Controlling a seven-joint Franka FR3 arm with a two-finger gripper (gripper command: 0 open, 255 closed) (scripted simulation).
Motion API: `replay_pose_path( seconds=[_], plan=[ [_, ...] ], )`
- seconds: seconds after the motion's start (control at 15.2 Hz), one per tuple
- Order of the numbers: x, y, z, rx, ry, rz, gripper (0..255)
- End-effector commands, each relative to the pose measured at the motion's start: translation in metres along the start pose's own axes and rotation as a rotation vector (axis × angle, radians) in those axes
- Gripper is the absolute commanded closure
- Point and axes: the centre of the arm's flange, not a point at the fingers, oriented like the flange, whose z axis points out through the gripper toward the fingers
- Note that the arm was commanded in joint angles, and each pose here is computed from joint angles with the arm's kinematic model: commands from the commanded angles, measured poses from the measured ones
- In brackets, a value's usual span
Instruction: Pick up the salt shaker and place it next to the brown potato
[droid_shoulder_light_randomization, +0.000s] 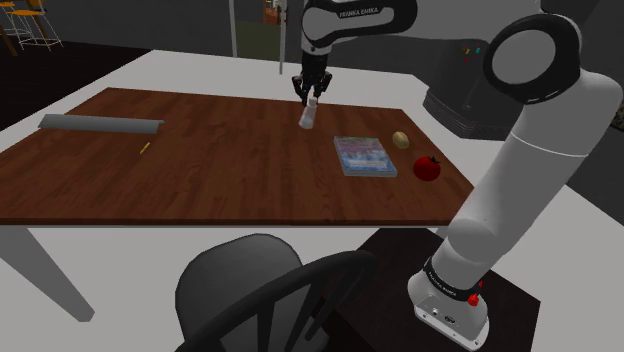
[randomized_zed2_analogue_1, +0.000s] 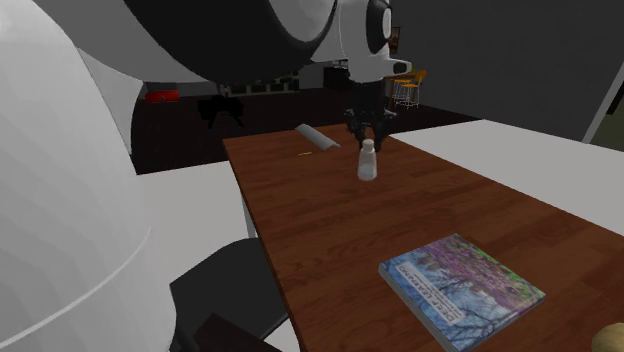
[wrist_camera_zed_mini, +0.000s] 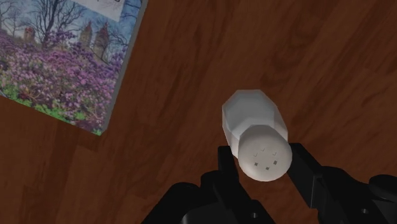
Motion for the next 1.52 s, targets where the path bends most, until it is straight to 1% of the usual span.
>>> replay_pose_path(
  seconds=[0.0,1.45],
  plan=[
    [-0.007,0.027,0.000,0.000,0.000,-0.001,255],
    [-0.080,0.308,0.012,0.000,0.000,-0.001,255]
  ],
)
